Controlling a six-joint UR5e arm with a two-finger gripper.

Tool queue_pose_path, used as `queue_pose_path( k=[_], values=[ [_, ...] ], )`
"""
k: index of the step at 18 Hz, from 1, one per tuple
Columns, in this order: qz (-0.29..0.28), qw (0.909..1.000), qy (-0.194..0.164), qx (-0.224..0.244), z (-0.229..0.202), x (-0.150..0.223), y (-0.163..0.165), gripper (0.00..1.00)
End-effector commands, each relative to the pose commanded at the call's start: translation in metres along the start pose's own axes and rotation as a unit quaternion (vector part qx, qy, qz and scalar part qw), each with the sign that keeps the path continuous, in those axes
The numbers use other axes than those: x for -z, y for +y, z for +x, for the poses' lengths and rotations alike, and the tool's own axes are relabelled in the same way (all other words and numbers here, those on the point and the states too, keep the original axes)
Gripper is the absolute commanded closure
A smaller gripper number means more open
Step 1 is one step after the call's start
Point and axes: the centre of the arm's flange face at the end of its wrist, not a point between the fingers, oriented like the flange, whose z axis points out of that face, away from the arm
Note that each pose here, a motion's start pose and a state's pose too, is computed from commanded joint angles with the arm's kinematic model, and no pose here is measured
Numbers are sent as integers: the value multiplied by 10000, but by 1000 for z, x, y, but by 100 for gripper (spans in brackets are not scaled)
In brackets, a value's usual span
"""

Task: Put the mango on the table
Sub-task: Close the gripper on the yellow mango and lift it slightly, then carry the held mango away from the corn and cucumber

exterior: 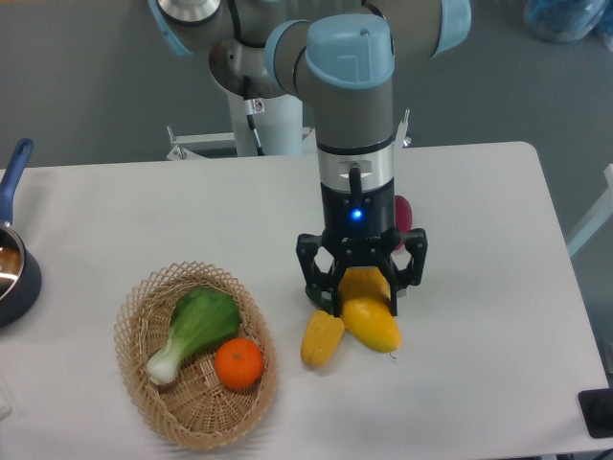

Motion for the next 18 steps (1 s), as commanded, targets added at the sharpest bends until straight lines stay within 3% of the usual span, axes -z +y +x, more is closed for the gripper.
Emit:
queue_pose_path(
  k=[7,13,18],
  values=[
    [-57,9999,-10,-88,-7,-4,6,60],
    [-132,9978,3,-645,-8,-11,9,60],
    [-451,9937,145,-1015,-24,-73,21,60]
  ],
)
